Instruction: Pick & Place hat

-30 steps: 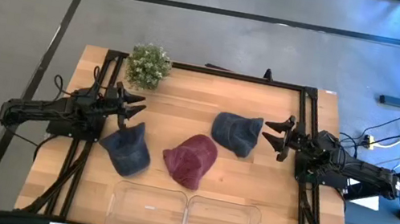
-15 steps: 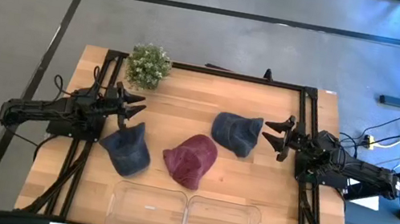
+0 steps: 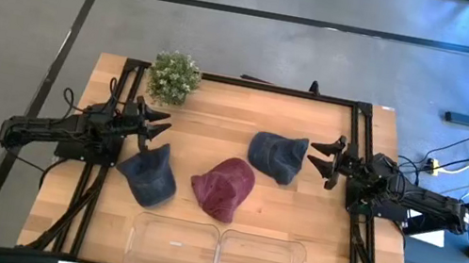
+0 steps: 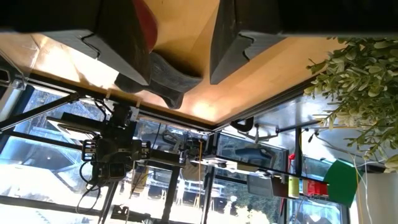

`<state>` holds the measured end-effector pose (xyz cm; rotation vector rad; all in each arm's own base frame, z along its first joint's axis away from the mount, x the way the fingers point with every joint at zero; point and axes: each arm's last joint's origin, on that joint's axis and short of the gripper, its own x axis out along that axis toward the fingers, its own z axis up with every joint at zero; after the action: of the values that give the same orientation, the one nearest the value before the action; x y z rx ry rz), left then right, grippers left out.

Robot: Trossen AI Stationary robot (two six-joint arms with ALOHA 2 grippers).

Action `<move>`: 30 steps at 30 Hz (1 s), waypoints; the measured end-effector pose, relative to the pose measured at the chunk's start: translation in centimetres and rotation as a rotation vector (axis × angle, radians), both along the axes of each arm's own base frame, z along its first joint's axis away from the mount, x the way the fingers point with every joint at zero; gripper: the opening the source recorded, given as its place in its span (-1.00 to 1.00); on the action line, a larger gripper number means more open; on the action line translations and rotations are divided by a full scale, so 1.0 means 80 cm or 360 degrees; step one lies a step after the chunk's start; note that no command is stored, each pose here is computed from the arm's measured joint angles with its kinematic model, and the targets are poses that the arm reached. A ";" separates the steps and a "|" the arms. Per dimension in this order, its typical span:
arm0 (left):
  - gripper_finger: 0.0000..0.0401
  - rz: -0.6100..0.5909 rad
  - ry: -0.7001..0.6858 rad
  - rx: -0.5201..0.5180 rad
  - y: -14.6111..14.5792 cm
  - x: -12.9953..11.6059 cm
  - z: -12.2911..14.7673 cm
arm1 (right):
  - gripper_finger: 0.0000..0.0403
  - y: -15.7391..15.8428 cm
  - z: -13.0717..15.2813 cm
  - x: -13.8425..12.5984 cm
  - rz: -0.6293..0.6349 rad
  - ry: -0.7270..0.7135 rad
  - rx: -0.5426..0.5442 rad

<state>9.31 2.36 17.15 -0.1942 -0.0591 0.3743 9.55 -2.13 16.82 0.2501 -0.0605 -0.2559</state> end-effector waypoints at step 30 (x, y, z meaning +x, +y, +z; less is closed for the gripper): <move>-0.21 0.0000 0.0000 0.0000 0.000 0.000 0.000 | 0.20 -0.003 0.002 -0.001 -0.0121 -0.0090 0.0198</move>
<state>9.31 2.36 17.15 -0.1942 -0.0591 0.3743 9.48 -2.35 16.98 0.3792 -0.1102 -0.3290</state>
